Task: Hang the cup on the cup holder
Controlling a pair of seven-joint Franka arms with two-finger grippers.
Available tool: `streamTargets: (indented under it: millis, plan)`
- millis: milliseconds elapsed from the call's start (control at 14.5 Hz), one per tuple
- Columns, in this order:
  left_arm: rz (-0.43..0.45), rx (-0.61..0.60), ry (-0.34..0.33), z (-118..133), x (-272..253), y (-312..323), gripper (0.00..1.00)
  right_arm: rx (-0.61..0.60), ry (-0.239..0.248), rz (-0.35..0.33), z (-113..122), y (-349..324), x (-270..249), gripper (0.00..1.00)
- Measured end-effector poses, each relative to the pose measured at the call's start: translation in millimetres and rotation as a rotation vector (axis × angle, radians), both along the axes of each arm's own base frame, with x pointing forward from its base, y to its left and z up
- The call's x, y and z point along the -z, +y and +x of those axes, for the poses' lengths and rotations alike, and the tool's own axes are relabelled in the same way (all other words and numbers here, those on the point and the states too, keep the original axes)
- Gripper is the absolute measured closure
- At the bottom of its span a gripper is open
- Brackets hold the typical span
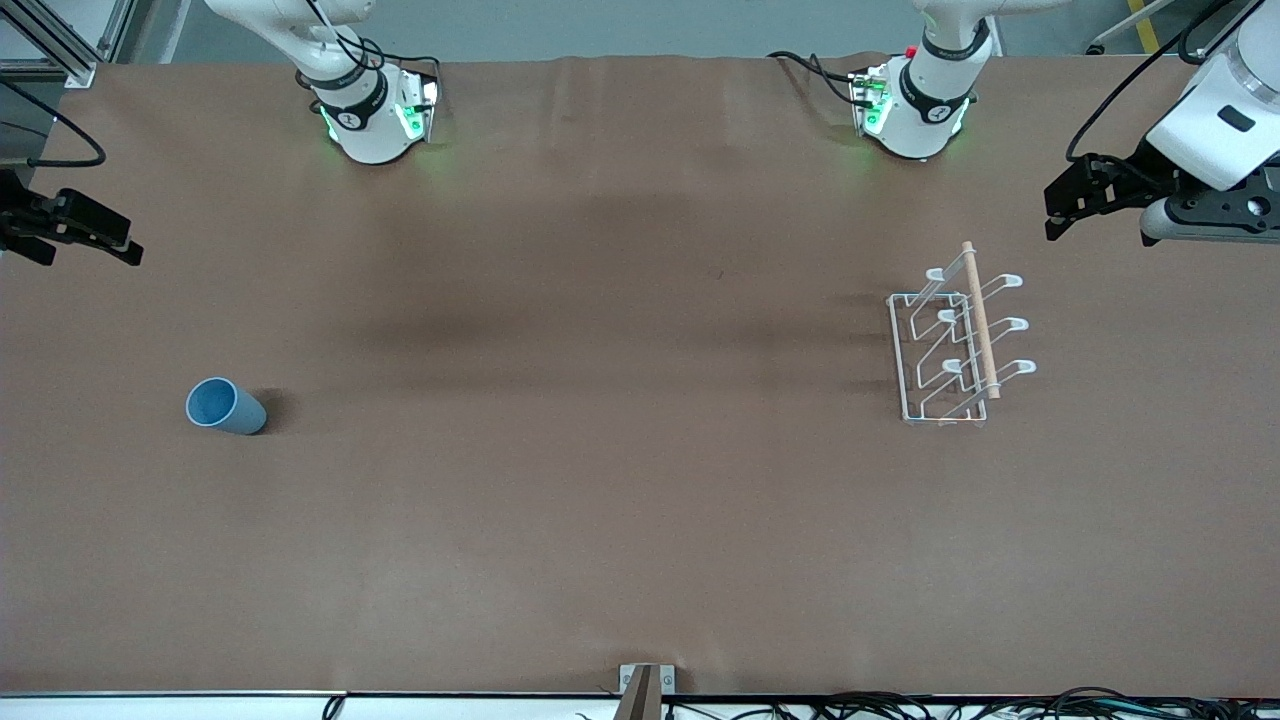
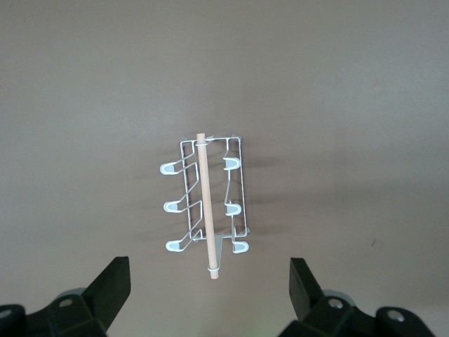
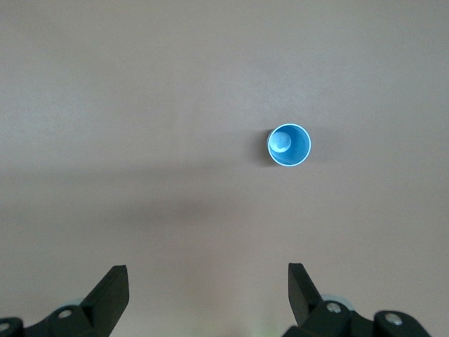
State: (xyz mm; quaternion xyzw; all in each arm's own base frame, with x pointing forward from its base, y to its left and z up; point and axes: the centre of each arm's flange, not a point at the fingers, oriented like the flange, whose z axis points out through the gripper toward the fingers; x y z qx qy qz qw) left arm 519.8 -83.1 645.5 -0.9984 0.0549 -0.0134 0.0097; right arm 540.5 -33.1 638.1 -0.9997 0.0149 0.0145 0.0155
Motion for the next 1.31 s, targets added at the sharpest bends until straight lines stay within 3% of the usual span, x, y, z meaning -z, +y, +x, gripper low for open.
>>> streamTargets:
  millis: [826, 1032, 1307]
  plan:
    - [0.0, 0.0, 0.0, 0.1, 0.1, 0.2, 0.0, 0.039, 0.011, 0.001, -0.9, -21.0, 6.5, 0.0]
    - [0.0, -0.001, 0.0, 0.1, 0.1, 0.3, 0.0, 0.088, 0.007, 0.001, 5.2, -52.3, 39.1, 0.0]
    - [0.0, -0.001, 0.0, 0.2, -0.1, 0.5, 0.0, 0.133, 0.018, 0.002, 14.9, -105.3, 119.8, 0.0]
